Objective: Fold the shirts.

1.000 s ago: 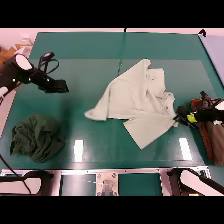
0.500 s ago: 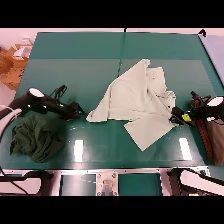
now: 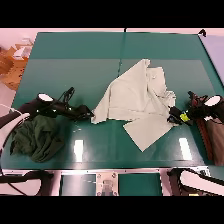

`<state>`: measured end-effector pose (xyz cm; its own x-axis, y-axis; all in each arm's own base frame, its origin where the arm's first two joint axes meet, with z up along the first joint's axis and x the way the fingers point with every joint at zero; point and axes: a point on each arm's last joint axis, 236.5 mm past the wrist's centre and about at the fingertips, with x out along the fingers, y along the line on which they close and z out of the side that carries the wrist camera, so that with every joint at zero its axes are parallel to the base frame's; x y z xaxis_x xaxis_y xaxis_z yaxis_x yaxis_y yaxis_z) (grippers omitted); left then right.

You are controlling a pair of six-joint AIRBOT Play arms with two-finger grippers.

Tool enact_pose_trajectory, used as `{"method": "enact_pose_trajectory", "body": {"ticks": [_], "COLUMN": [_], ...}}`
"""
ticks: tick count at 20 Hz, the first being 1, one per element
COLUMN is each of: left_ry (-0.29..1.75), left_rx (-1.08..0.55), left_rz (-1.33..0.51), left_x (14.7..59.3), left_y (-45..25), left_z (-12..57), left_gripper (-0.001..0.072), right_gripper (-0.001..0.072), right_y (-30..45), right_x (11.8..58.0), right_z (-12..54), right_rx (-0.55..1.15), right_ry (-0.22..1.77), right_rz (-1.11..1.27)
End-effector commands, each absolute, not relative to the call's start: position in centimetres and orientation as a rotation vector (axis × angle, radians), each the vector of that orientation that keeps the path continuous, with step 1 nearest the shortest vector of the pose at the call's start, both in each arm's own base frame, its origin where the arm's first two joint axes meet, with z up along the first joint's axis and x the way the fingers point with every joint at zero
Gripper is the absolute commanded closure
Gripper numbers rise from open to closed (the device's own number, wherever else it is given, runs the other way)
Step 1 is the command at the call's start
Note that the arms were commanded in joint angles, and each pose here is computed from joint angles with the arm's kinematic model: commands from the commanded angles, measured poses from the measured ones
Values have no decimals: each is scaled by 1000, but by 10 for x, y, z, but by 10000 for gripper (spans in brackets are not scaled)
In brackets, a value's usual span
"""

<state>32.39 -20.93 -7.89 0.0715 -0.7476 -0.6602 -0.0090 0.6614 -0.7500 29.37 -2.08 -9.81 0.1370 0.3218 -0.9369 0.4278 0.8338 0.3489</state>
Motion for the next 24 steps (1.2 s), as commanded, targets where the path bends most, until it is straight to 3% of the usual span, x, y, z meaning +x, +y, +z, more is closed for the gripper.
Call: {"method": "enact_pose_trajectory", "body": {"ticks": [1,4,9,10,12,13,14,15,16,17,24], "left_ry": [1366,1340,1448,1456,1456,1450,1441,1433,1431,1432,1431], "left_rx": [-649,-661,-529,-520,-508,-499,-498,-501,-502,-502,-498], "left_rz": [-645,-656,-699,-703,-700,-691,-682,-671,-667,-667,-666], "left_x": [340,353,313,310,310,312,315,318,319,319,319], "left_y": [-200,-190,-208,-209,-206,-205,-204,-203,-203,-203,-203], "left_z": [-66,-51,-77,-78,-80,-81,-82,-83,-83,-83,-83], "left_gripper": [178,178,179,215,605,683,684,684,684,684,683], "right_gripper": [697,696,696,697,697,696,695,649,473,413,422], "right_y": [-21,-20,-20,-20,-20,-19,-19,-19,-19,-21,-34], "right_x": [294,294,294,294,293,292,291,289,287,284,259], "right_z": [-98,-98,-98,-98,-98,-98,-98,-98,-97,-97,-98], "right_rx": [637,637,638,639,640,641,643,648,660,671,851], "right_ry": [1464,1463,1463,1464,1468,1471,1477,1484,1491,1501,1544], "right_rz": [-83,-83,-84,-85,-83,-82,-80,-81,-87,-90,-152]}}
